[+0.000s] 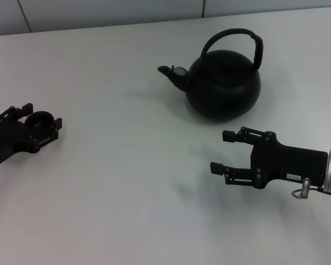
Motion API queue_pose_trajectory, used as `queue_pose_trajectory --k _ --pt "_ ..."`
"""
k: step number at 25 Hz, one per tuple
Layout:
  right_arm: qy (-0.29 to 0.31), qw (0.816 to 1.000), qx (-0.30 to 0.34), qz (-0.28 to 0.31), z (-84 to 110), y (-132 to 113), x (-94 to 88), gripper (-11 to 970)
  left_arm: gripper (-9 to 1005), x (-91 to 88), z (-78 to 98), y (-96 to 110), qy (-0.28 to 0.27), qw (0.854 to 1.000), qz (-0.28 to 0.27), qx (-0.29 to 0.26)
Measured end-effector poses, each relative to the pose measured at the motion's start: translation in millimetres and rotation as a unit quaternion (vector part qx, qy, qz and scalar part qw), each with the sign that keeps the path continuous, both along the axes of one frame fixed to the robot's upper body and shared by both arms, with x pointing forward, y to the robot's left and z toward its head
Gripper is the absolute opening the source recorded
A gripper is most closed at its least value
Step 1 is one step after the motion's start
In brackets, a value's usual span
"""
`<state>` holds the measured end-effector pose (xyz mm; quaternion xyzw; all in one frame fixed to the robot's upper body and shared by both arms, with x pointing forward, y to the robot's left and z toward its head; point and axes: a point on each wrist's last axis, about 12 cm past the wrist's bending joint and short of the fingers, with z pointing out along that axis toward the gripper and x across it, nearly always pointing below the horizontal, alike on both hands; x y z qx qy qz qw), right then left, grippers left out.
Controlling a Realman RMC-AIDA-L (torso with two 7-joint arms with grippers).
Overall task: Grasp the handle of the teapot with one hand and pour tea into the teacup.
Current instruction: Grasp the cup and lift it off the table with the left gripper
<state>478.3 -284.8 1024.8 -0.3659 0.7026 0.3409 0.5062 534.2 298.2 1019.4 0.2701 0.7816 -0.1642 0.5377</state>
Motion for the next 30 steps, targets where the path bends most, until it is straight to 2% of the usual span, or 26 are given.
queue_pose_trajectory --k 30 --pt "0.003 1.000 -0.002 0.003 -1.2 0.2 -1.4 832 770 2.4 -1.4 -1.0 0.003 1.000 -0.003 0.019"
